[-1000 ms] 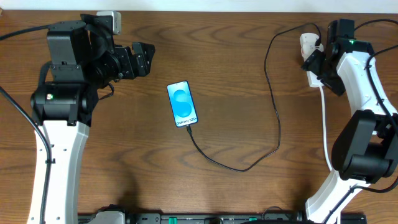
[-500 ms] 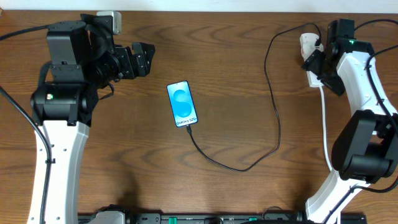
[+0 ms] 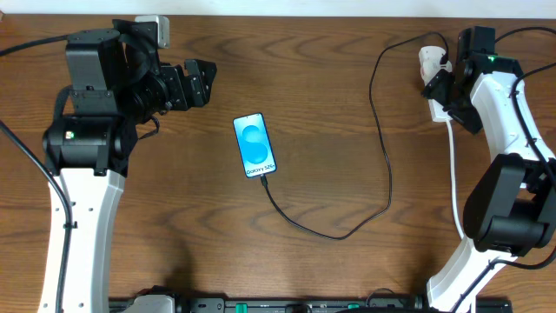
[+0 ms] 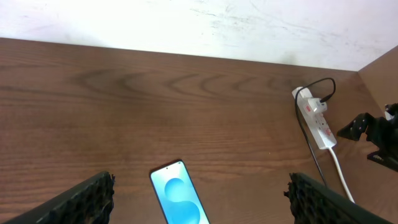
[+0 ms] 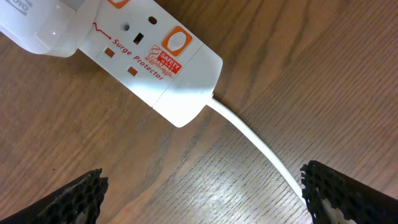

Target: Plug charger to phone and switch on socket

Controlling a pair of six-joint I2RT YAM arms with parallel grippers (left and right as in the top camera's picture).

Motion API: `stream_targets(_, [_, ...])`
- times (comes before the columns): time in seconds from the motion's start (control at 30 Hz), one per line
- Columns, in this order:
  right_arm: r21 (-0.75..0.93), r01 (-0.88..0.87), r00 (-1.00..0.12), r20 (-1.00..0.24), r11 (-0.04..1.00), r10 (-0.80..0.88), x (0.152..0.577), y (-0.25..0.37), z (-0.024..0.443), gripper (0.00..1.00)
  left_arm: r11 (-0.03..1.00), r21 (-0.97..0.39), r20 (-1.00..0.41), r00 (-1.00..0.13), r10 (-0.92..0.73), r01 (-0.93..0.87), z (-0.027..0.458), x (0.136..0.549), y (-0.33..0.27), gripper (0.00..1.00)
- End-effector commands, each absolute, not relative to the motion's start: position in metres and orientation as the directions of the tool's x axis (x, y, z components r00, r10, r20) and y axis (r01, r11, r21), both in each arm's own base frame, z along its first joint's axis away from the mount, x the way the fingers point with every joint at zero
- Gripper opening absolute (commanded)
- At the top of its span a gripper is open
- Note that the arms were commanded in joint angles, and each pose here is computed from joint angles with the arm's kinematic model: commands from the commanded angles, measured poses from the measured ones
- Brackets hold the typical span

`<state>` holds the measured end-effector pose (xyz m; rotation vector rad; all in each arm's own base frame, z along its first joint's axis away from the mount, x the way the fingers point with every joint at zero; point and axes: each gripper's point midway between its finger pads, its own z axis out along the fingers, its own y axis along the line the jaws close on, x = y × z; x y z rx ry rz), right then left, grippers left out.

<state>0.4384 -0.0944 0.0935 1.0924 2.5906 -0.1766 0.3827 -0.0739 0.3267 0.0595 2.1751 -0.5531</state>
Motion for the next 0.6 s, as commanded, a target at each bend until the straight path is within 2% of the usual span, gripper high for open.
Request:
stream_targets(0.0, [0.003,0.722,-0.651,-0.338,0.692,0.68,0.4364,-0.0987,0.091,0.99,0.906,-0.36,-0.774,-0.614,-0.155,0.225,0.3306,0.3857,-0.0709,0.89])
stream_targets(0.57, [0.003,0.722,-0.651,-0.338,0.692,0.68,0.4364,-0.0987,0.091,0.99,0.92,-0.326,-0.777,-0.616,-0.13,0.218,0.3258,0.3759,-0.0676,0.89])
